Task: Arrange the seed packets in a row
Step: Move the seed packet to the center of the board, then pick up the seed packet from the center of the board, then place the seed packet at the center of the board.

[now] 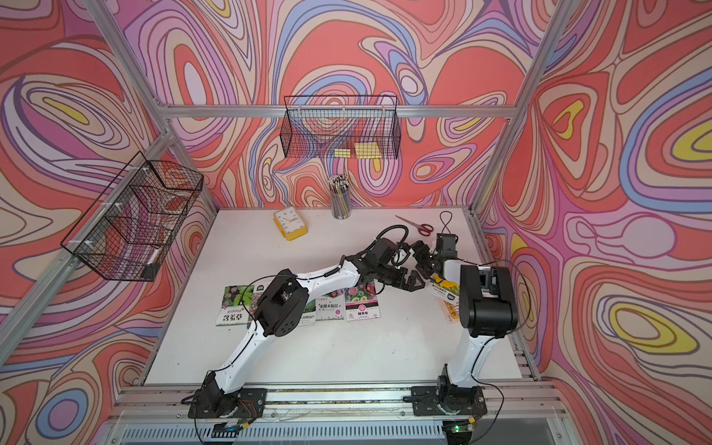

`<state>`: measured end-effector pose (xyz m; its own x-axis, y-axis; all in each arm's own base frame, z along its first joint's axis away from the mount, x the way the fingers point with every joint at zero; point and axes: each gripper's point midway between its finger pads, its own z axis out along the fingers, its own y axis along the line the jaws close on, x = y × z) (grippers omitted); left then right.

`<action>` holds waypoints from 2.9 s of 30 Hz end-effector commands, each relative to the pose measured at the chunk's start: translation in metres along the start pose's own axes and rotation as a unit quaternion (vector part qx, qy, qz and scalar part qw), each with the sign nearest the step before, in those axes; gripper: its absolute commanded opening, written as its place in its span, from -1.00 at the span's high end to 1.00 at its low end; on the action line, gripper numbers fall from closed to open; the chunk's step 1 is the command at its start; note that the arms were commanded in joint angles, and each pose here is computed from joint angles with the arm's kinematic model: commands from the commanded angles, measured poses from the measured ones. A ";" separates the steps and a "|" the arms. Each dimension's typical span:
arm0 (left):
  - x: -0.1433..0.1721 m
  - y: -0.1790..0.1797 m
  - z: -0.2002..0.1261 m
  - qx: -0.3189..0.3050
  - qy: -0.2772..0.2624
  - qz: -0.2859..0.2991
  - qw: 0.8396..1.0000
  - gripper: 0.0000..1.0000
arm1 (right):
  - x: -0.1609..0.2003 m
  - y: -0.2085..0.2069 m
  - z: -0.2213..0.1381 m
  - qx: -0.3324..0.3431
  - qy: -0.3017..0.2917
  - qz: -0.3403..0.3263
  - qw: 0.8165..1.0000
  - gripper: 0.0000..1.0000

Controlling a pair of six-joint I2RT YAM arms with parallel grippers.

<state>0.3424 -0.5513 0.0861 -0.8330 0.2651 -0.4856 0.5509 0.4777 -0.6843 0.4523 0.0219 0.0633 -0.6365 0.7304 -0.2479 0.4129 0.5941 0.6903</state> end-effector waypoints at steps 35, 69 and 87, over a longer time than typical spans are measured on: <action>0.004 0.043 0.035 0.046 0.020 -0.142 0.989 -0.98 | 0.032 -0.105 -0.021 0.005 0.075 0.138 0.988 -0.63; 0.005 -0.002 -0.080 0.082 -0.061 -0.236 0.966 -0.99 | -0.007 0.004 -0.098 -0.106 -0.116 0.024 0.987 1.00; -0.021 -0.033 -0.105 0.227 -0.258 -0.309 0.887 -0.60 | 0.049 0.058 -0.130 -0.168 -0.171 -0.035 0.970 1.00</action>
<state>0.3267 -0.4835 0.1518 -0.9339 -0.3527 -0.0580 0.0288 0.0875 -0.9958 0.3647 0.0509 0.1740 -0.4154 0.7810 -0.4664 0.1189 0.5549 0.8234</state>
